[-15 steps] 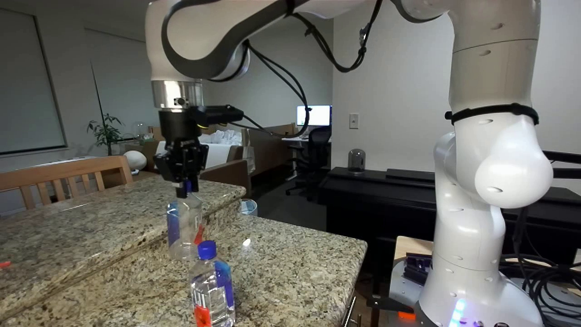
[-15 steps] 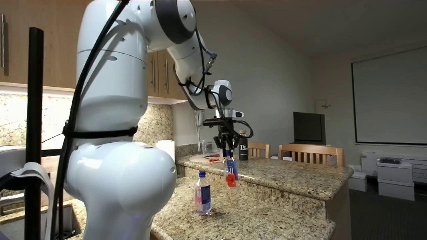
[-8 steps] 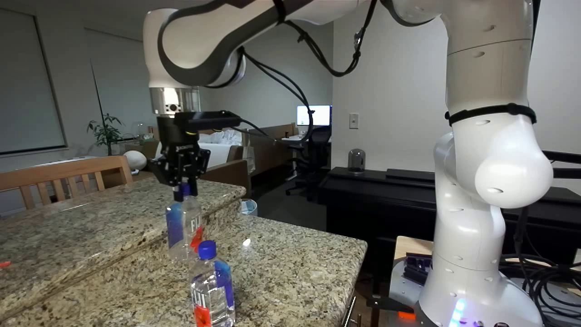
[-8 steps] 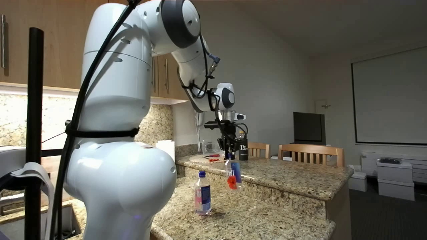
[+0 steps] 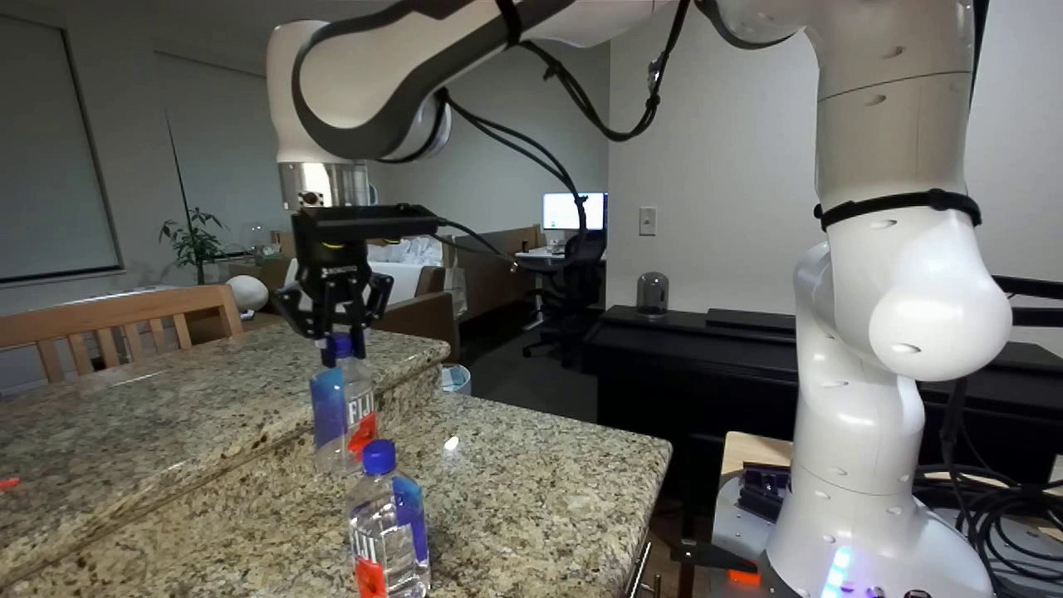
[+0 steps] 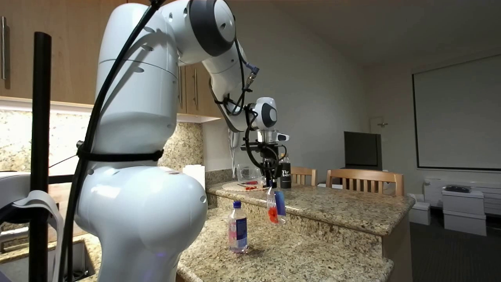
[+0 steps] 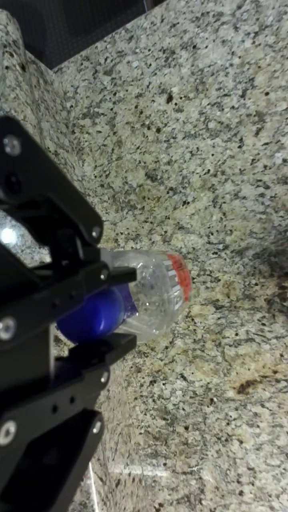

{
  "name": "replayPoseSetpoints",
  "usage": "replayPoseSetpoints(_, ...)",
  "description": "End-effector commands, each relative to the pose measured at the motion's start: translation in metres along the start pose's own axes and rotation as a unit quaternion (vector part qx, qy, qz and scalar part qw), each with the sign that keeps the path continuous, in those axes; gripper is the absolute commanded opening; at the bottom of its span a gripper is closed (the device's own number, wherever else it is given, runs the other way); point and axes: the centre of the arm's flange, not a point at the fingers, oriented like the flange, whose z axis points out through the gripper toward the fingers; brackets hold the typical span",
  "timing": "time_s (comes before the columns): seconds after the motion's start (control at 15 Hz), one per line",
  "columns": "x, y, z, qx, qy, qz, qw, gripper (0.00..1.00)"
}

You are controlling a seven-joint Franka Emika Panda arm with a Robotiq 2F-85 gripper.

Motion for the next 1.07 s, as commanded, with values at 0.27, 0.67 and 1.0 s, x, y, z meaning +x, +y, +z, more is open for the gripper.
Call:
replayPoseSetpoints(0.27, 0.0, -0.002, -0.001, 0.008, 0.001, 0.007, 0.9999, 0.35)
replayPoseSetpoints(0.67, 0.043, -0.008, 0.032, 0.012, -0.026, 0.021, 0.9994, 0.1)
replayPoseSetpoints(1.0, 0.083, -0.011, 0.071, 0.009, -0.049, 0.038, 0.998, 0.1)
